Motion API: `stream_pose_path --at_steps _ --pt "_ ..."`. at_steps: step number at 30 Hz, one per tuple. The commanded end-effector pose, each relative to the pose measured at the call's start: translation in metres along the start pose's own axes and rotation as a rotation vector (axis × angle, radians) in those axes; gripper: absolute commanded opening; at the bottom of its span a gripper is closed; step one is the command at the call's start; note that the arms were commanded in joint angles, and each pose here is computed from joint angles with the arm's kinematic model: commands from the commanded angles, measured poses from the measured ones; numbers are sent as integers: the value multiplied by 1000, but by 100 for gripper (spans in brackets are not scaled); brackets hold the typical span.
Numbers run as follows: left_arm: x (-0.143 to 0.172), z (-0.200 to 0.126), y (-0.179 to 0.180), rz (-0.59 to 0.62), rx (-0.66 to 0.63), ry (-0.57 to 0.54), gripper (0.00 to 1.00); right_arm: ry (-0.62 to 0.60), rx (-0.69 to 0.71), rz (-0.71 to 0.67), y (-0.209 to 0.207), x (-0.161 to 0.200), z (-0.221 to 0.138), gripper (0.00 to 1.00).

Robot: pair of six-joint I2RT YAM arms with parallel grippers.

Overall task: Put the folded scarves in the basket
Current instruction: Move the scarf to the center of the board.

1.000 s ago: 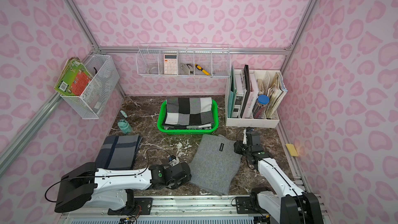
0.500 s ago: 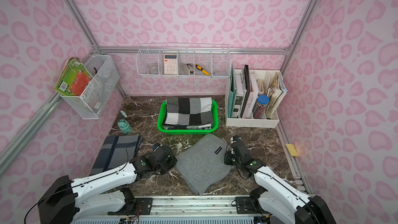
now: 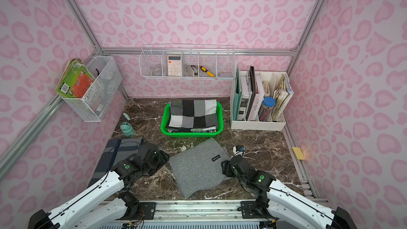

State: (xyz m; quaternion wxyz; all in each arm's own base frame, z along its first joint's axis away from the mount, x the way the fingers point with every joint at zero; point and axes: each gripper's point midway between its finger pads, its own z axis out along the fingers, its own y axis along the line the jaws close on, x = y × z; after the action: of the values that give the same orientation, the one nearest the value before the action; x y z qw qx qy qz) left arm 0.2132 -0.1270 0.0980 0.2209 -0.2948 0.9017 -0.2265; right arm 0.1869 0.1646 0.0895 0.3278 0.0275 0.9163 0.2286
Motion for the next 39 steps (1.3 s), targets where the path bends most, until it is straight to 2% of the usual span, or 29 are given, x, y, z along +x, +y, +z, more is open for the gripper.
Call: stream_pose_path --at_steps 1,7,12,13,21,30,36,38,39 --pt "26 -1 12 -13 -20 129 68 -57 90 -10 -19 -15 -3 75" --pt "42 7 10 -15 3 173 69 -66 53 31 -29 -31 7 75" --pt "49 19 -3 -3 24 192 69 -22 26 25 -24 -24 16 67" --pt "50 23 -5 0 24 199 69 -13 26 27 -25 -21 18 63" --pt "42 45 -20 52 -14 183 66 25 -22 53 -20 1 12 1" --pt "17 59 -26 40 -22 149 67 68 -85 107 -3 35 -12 0" --pt "0 54 -30 61 -34 121 67 85 -3 111 -18 55 -17 0" --pt "-3 52 -27 59 -38 116 67 55 49 112 -27 49 -21 15" --pt "-2 51 -26 61 -35 116 67 34 64 109 -30 45 -23 26"
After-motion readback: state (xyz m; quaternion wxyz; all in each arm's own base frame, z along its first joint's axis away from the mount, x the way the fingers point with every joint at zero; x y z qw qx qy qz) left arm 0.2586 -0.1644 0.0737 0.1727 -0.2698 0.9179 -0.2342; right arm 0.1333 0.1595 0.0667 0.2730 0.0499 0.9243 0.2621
